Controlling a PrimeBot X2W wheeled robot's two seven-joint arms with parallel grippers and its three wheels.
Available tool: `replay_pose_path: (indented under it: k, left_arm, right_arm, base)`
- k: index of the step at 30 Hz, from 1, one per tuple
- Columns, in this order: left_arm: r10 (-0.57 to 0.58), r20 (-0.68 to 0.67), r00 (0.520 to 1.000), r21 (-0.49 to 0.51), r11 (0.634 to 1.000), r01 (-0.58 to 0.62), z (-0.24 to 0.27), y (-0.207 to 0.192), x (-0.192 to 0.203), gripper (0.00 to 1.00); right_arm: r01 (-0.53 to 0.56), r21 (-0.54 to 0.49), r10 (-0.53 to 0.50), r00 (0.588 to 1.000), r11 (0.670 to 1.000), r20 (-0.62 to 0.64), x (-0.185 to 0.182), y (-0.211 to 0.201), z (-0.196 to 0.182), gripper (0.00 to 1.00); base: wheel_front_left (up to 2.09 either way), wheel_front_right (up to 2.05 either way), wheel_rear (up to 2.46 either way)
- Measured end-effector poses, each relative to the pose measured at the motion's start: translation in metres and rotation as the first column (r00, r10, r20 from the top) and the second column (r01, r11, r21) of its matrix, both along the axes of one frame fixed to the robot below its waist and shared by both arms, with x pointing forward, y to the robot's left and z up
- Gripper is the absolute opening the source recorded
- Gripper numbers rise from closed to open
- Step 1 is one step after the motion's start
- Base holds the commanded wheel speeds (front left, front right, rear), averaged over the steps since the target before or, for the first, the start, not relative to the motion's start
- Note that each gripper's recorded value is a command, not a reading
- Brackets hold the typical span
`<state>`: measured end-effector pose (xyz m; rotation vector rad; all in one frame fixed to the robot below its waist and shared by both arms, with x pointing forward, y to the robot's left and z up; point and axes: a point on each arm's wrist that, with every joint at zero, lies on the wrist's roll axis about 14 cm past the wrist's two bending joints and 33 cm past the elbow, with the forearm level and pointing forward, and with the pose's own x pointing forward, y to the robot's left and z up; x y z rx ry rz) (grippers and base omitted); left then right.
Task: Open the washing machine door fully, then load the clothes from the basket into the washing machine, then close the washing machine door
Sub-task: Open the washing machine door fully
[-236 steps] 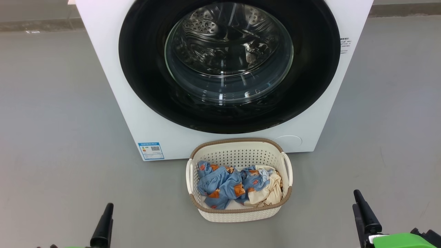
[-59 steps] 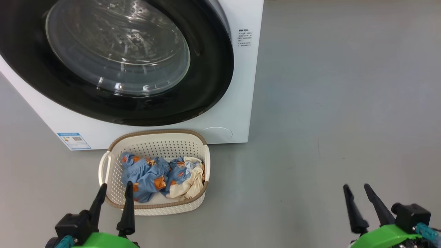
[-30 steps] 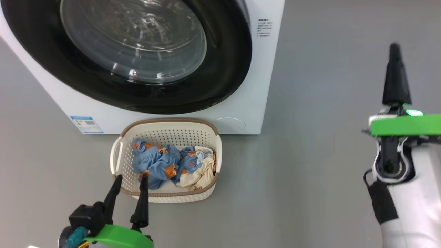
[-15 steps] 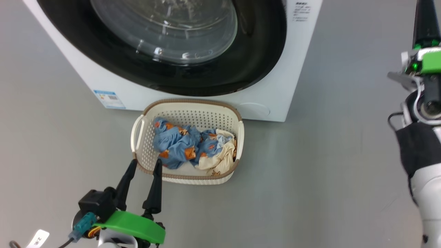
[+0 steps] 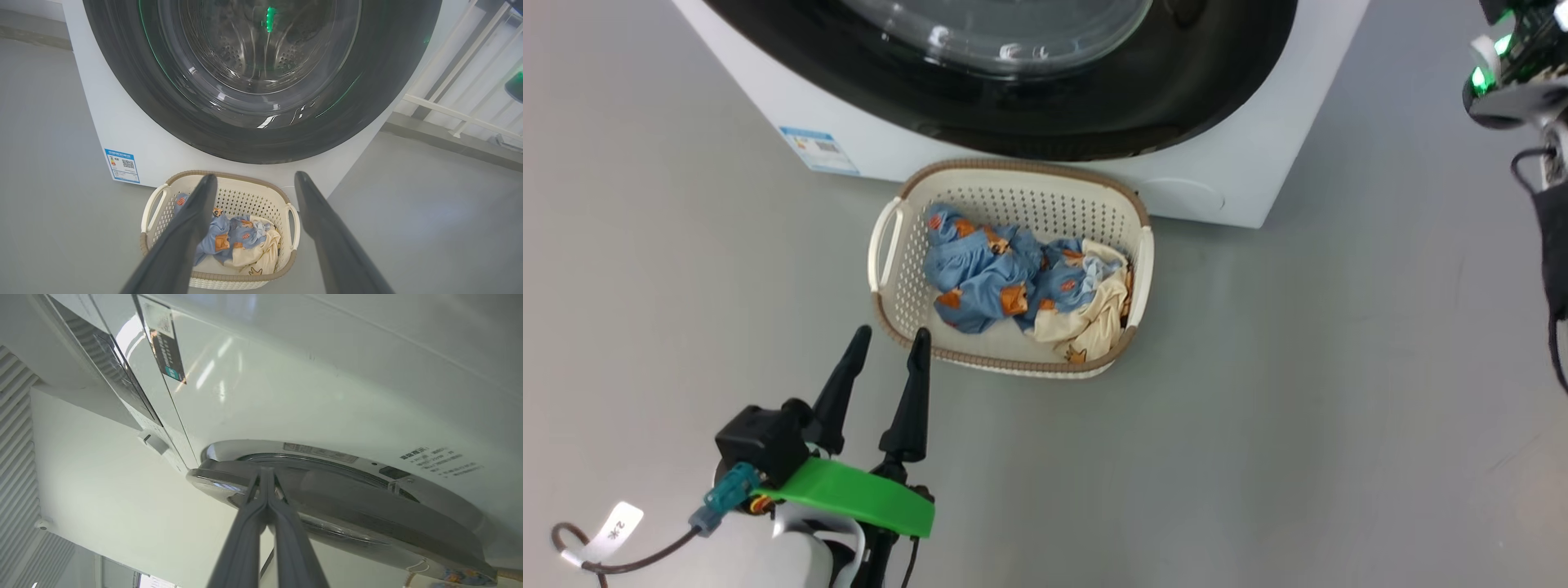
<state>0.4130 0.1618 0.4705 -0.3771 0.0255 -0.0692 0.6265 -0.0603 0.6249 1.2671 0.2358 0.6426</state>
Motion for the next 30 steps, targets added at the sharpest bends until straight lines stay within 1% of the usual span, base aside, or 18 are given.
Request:
replay_pose_path:
  k: [6, 13, 21, 30]
  left_arm:
    - [0.002, -0.013, 1.0, -0.005, 1.0, -0.002, -0.006, 0.001, 0.008, 1.0]
    - [-0.002, -0.029, 1.0, -0.004, 1.0, 0.001, -0.015, 0.002, 0.019, 1.0]
    - [0.003, -0.045, 0.999, -0.014, 1.0, -0.003, -0.025, 0.004, 0.031, 1.0]
    - [0.003, -0.056, 0.998, -0.021, 1.0, -0.004, -0.032, 0.004, 0.036, 1.0]
  right_arm:
    - [-0.132, 0.015, 0.133, 0.988, 0.991, -0.075, 0.016, 0.019, -0.019, 0.0]
    - [-0.226, -0.007, 0.223, 0.965, 0.974, -0.138, 0.032, 0.033, -0.042, 0.0]
    - [-0.272, -0.025, 0.263, 0.947, 0.962, -0.186, 0.048, 0.045, -0.066, 0.0]
    - [-0.294, -0.025, 0.282, 0.935, 0.955, -0.213, 0.054, 0.052, -0.082, 0.0]
  base:
    - [0.0, 0.0, 0.0]
    - [0.0, 0.0, 0.0]
    - [0.0, 0.0, 0.0]
    - [0.0, 0.0, 0.0]
